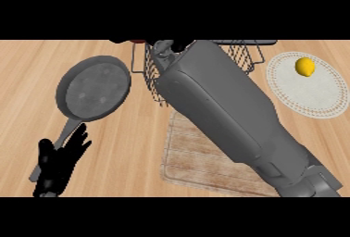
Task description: Pick the tomato from the cutting board and place it in the basket
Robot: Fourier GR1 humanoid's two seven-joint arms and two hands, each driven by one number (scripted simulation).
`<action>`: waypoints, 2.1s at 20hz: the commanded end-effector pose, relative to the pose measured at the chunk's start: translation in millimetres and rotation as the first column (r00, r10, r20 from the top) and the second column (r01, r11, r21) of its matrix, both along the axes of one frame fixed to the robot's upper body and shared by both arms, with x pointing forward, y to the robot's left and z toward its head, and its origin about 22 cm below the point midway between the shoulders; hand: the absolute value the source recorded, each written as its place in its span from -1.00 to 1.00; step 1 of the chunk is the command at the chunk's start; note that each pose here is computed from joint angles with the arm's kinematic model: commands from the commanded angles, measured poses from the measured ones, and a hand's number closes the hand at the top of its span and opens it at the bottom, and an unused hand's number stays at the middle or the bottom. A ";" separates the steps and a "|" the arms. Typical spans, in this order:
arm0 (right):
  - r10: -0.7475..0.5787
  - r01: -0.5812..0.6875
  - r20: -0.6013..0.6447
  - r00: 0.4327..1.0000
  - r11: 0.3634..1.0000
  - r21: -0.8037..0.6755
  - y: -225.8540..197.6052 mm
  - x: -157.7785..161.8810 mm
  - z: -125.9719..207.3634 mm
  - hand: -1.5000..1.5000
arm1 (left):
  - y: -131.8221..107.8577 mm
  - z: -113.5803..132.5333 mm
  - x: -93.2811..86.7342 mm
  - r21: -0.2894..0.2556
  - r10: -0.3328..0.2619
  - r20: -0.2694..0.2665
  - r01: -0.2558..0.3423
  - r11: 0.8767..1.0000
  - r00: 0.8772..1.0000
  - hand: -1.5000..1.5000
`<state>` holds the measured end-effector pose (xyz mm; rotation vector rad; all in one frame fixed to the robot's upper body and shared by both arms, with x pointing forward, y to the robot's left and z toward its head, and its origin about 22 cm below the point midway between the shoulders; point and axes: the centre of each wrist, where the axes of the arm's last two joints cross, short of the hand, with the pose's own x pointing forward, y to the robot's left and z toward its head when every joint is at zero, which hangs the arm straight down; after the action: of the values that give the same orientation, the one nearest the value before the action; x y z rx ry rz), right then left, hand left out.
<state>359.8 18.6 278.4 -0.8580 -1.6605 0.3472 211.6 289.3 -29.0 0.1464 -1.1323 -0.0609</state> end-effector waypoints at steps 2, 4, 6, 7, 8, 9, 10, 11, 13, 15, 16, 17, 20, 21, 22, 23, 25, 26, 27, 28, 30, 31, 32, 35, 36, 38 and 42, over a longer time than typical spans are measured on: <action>-0.052 0.059 -0.088 0.995 0.995 0.086 -12.9 23.2 -21.3 1.00 | 4.3 -16.4 -19.9 -0.009 0.008 -0.109 -0.009 1.000 0.994 0.00; -0.072 0.082 -0.068 0.995 0.985 0.155 -18.9 30.5 -41.6 1.00 | -5.6 -25.3 -10.3 -0.012 -0.009 -0.114 0.008 1.000 0.993 0.00; -0.047 0.066 -0.081 0.996 0.966 0.251 -26.9 38.6 -25.2 1.00 | 3.1 -22.1 -8.7 -0.017 0.012 -0.093 -0.013 1.000 0.996 0.00; -0.060 0.077 -0.073 0.996 0.963 0.260 -29.3 39.1 -40.5 1.00 | 6.7 -12.7 -10.5 -0.001 0.003 -0.098 -0.003 1.000 0.995 0.00; -0.063 0.083 -0.084 0.995 0.961 0.265 -33.5 40.8 -60.4 1.00 | 0.3 -31.3 -29.2 -0.002 -0.009 -0.096 0.009 1.000 0.995 0.00; -0.039 0.056 -0.067 0.997 0.962 0.266 -37.8 44.9 -59.9 1.00 | 2.9 -9.8 -2.9 -0.013 0.007 -0.096 -0.008 1.000 0.995 0.00; -0.041 0.064 -0.089 0.995 0.960 0.274 -31.1 40.1 -61.1 1.00 | 4.0 -22.6 -0.5 -0.016 0.015 -0.106 -0.016 1.000 0.994 0.00; -0.036 0.056 -0.077 0.996 0.959 0.277 -40.5 43.2 -74.9 1.00 | 0.5 -20.1 -2.8 -0.014 0.028 -0.111 -0.029 0.999 0.993 0.00; -0.027 0.047 -0.080 0.996 0.964 0.262 -50.0 45.0 -88.2 1.00 | 10.3 -24.3 -9.5 0.003 0.028 -0.108 -0.028 1.000 0.994 0.00; -0.044 0.062 -0.077 0.996 0.966 0.250 -52.6 52.9 -97.2 1.00 | -9.1 -28.8 -21.0 -0.002 0.009 -0.116 -0.010 1.000 0.993 0.00; -0.029 0.049 -0.077 0.997 0.961 0.273 -49.9 52.4 -87.6 1.00 | 7.4 -18.7 -2.4 -0.009 0.008 -0.123 -0.009 1.000 0.992 0.00; -0.203 0.217 -0.139 0.969 0.971 0.098 -60.3 63.9 -101.2 1.00 | -7.4 -19.1 -15.4 -0.007 0.011 -0.105 -0.011 1.000 0.994 0.00; -0.196 0.199 -0.129 0.972 0.980 0.010 -71.9 66.9 -110.2 1.00 | 2.1 -9.0 -9.3 0.000 0.025 -0.101 -0.026 1.000 0.995 0.00; -0.168 0.172 -0.168 0.971 0.985 0.010 -76.8 70.6 -105.4 1.00 | 5.2 -11.4 1.7 0.002 0.031 -0.107 -0.031 1.000 0.994 0.00; -0.138 0.136 -0.175 0.975 0.990 -0.022 -90.5 66.8 -111.3 1.00 | 2.6 -29.6 -12.3 0.000 0.035 -0.106 -0.035 0.999 0.994 0.00; -0.153 0.148 -0.153 0.976 0.988 -0.044 -66.4 65.7 -100.3 -1.00 | 1.5 -19.6 -12.2 0.000 0.041 -0.111 -0.041 0.999 0.993 0.00; -0.162 0.156 -0.127 0.979 0.986 -0.060 -80.4 73.7 -108.7 -1.00 | -8.7 -23.5 -6.3 -0.003 0.015 -0.109 -0.016 1.000 0.994 0.00; -0.138 0.134 -0.114 0.984 0.990 -0.049 -81.2 68.5 -96.1 -1.00 | -1.8 -12.2 -0.9 -0.001 0.023 -0.118 -0.023 1.000 0.993 0.00; -0.128 0.125 -0.117 0.985 0.992 -0.036 -80.6 64.1 -100.3 -1.00 | -3.8 -28.4 -6.3 0.005 0.042 -0.115 -0.042 0.999 0.992 0.00; -0.127 0.124 -0.110 0.986 0.992 -0.034 -87.2 62.2 -103.8 -1.00 | -0.6 -15.9 -4.6 0.001 0.035 -0.107 -0.035 0.999 0.994 0.00; -0.147 0.147 -0.074 0.986 0.989 -0.012 -97.5 70.7 -97.3 -1.00 | 14.5 -21.0 -11.3 -0.015 0.026 -0.113 -0.028 0.999 0.993 0.00; -0.156 0.156 -0.072 0.985 0.988 0.004 -108.0 72.1 -102.5 -1.00 | 1.5 -18.6 -27.5 -0.021 0.030 -0.122 -0.032 0.999 0.992 0.00; -0.137 0.139 -0.069 0.988 0.990 0.022 -102.1 66.7 -100.2 -1.00 | 15.6 -23.1 -15.3 -0.009 0.041 -0.112 -0.043 0.999 0.993 0.00; -0.176 0.179 -0.036 0.984 0.978 0.105 -116.6 66.5 -88.1 -1.00 | -0.3 -20.4 -28.3 -0.010 0.049 -0.112 -0.050 0.999 0.992 0.00; -0.202 0.203 -0.019 0.979 0.968 0.146 -118.9 60.1 -94.2 -1.00 | 14.3 -21.7 -17.0 -0.011 0.045 -0.121 -0.047 0.999 0.992 0.00; -0.223 0.225 -0.032 0.974 0.956 0.187 -133.8 55.2 -86.5 -1.00 | 5.9 -23.3 -22.5 -0.007 0.065 -0.114 -0.066 0.998 0.991 0.00; -0.293 0.292 -0.031 0.956 0.931 0.219 -167.0 47.7 -72.2 -1.00 | 7.0 -26.8 -35.6 -0.018 0.063 -0.136 -0.066 0.998 0.989 0.00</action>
<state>413.9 -122.3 189.8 -0.9080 -1.5310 0.0456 200.8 295.3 -31.0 0.1647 -1.1171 -0.0198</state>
